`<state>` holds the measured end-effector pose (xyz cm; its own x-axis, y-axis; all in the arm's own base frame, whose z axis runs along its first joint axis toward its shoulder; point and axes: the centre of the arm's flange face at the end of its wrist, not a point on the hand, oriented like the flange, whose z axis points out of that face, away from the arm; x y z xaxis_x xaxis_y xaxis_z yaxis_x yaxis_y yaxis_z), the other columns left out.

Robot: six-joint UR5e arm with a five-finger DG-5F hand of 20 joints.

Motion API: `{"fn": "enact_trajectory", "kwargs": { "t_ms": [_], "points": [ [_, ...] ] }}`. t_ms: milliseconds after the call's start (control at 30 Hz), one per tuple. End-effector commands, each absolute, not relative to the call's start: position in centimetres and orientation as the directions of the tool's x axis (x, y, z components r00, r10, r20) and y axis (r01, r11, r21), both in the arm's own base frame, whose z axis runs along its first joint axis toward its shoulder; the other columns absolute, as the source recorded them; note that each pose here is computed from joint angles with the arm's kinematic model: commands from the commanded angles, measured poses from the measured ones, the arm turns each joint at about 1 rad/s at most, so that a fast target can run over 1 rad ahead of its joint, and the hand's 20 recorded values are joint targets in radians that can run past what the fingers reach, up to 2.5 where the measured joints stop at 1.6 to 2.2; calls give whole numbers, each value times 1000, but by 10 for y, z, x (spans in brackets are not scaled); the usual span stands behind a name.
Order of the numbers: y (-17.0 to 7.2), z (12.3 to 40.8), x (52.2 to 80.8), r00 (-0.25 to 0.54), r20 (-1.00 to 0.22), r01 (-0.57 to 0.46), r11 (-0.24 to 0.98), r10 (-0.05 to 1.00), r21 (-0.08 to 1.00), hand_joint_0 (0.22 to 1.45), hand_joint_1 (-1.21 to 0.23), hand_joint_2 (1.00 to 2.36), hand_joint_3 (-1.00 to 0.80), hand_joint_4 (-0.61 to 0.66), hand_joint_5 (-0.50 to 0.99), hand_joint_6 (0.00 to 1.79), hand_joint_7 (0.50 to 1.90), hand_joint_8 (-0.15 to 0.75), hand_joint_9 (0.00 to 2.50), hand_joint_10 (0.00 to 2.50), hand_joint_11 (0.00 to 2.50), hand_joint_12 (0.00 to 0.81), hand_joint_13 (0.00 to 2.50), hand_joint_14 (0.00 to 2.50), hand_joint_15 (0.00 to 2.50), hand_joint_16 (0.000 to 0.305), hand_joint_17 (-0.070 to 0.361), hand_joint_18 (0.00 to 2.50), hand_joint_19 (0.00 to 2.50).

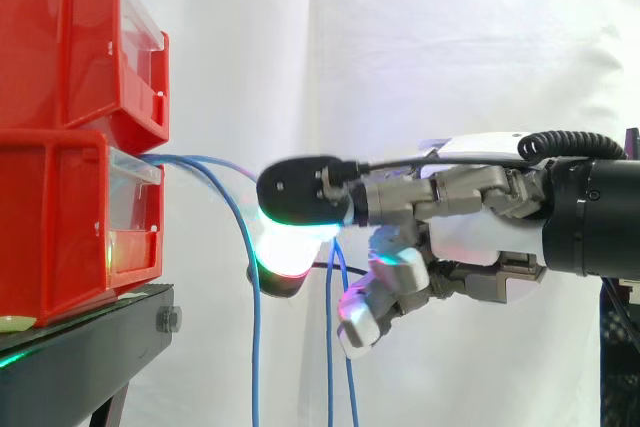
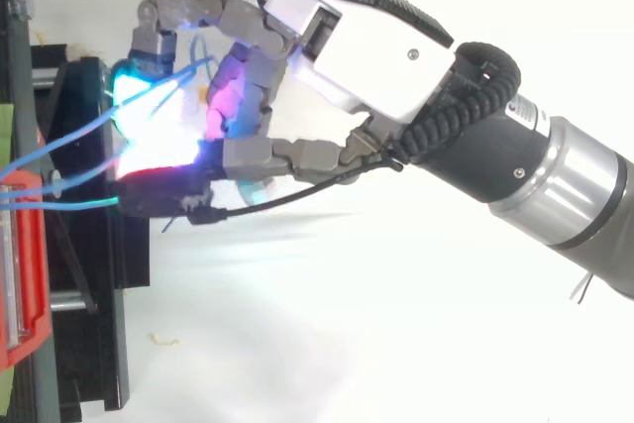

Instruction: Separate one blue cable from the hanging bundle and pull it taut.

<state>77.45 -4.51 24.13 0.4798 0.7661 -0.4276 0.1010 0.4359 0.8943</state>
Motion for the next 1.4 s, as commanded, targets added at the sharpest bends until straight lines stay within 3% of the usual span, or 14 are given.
{"fn": "enact_trajectory", "kwargs": {
  "t_ms": [0,100,233,333,433,500,600,933,1033,1167,1367],
  "points": [
    [-45,241,775,479,-429,101,437,766,894,559,-990,1004,-437,197,-1,701,1140,261,1637,25,754,401,1174,23,816,73,165,848,689],
    [-45,241,775,476,-430,103,437,767,893,532,-1010,1000,-500,213,-13,719,1109,276,1596,27,748,407,1160,23,816,75,168,852,682],
    [-45,240,774,475,-431,105,438,767,893,402,-928,1000,-500,241,6,703,1112,292,1669,23,728,449,1212,20,773,85,191,961,630],
    [-45,240,774,476,-432,107,438,766,893,334,-735,1000,-500,234,47,643,1214,301,1785,25,679,474,1332,18,761,92,206,1082,590],
    [-45,241,774,476,-431,105,437,766,893,339,-473,1000,-500,138,105,551,1371,263,1943,25,658,436,1431,18,733,90,202,1140,583],
    [-45,240,774,477,-432,107,437,766,893,406,-272,1000,-500,98,126,528,1387,221,2025,28,675,400,1474,17,749,81,182,1105,627],
    [-45,241,774,477,-431,106,437,766,893,506,-182,1000,-500,79,141,509,1386,173,2103,28,695,351,1512,19,779,65,145,1023,698],
    [-45,241,775,479,-430,103,437,765,893,675,-408,1000,-500,73,150,501,1350,67,2254,31,779,333,1597,23,814,49,111,1098,752],
    [-45,241,775,479,-432,104,440,764,892,719,-539,1000,-500,64,150,502,1353,82,2262,33,789,332,1604,20,807,49,109,1101,750],
    [-45,240,774,476,-438,110,442,763,890,735,-671,1014,-328,45,150,502,1361,112,2251,32,790,335,1596,22,817,49,111,1094,755],
    [-45,241,775,478,-435,106,441,763,891,649,-875,1002,-109,83,154,502,1411,196,2221,29,728,383,1632,18,749,68,153,1247,616]
  ]
}}
